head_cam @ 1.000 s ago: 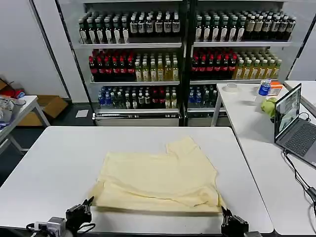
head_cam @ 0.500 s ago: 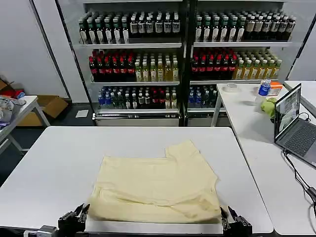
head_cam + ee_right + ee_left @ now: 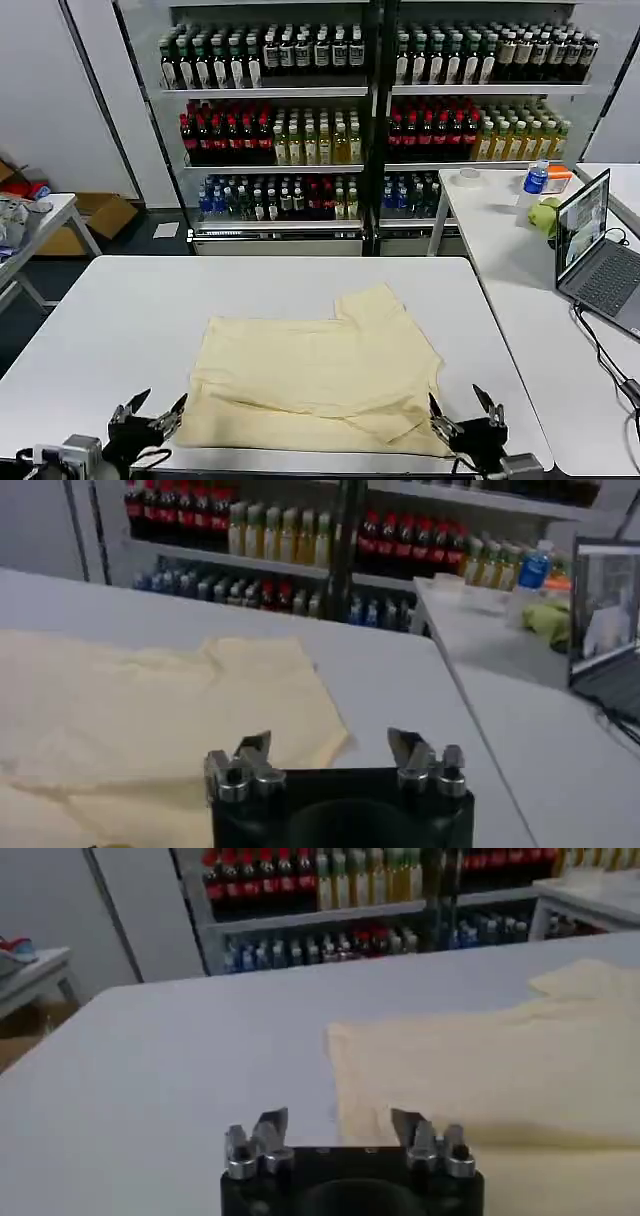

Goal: Fold and organize the clothes.

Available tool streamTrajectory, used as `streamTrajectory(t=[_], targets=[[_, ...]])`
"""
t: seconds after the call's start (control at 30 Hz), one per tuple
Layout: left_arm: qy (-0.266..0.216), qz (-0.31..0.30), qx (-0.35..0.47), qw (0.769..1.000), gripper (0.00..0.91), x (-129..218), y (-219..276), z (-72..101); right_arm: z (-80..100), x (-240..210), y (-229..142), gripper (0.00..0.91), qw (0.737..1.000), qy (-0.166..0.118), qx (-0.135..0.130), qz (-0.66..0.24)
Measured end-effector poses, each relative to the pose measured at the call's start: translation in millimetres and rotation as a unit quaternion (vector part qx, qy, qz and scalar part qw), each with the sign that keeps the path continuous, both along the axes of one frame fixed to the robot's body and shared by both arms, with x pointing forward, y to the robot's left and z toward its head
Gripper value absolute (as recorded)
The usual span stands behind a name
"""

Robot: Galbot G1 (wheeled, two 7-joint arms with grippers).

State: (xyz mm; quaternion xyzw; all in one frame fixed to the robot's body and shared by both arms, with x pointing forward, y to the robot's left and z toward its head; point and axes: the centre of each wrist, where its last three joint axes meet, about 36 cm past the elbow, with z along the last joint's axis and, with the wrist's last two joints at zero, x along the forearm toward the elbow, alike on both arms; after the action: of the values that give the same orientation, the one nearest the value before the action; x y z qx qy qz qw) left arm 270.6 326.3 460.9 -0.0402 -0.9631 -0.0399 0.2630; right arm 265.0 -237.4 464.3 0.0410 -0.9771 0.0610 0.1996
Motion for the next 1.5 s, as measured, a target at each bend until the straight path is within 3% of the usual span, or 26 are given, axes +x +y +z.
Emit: streamTrajectory(t=[0.37, 0.83, 1.5], targets=[[-0.019, -0.009, -0.008, 1.000, 0.907, 70, 6, -20.5, -17.9, 93, 14, 0.907, 0.999, -0.006, 0.037, 0.001], [-0.018, -0.027, 0.000, 0.999, 0.907, 150, -4, -45.0, -26.5, 206, 29, 0.907, 0.999, -0.005, 0.043, -0.007], [-0.001, -0.034, 0.012, 0.999, 0.907, 216, -17, -63.6, -48.7, 297, 53, 0.907, 0.997, 0.045, 0.046, -0.031]])
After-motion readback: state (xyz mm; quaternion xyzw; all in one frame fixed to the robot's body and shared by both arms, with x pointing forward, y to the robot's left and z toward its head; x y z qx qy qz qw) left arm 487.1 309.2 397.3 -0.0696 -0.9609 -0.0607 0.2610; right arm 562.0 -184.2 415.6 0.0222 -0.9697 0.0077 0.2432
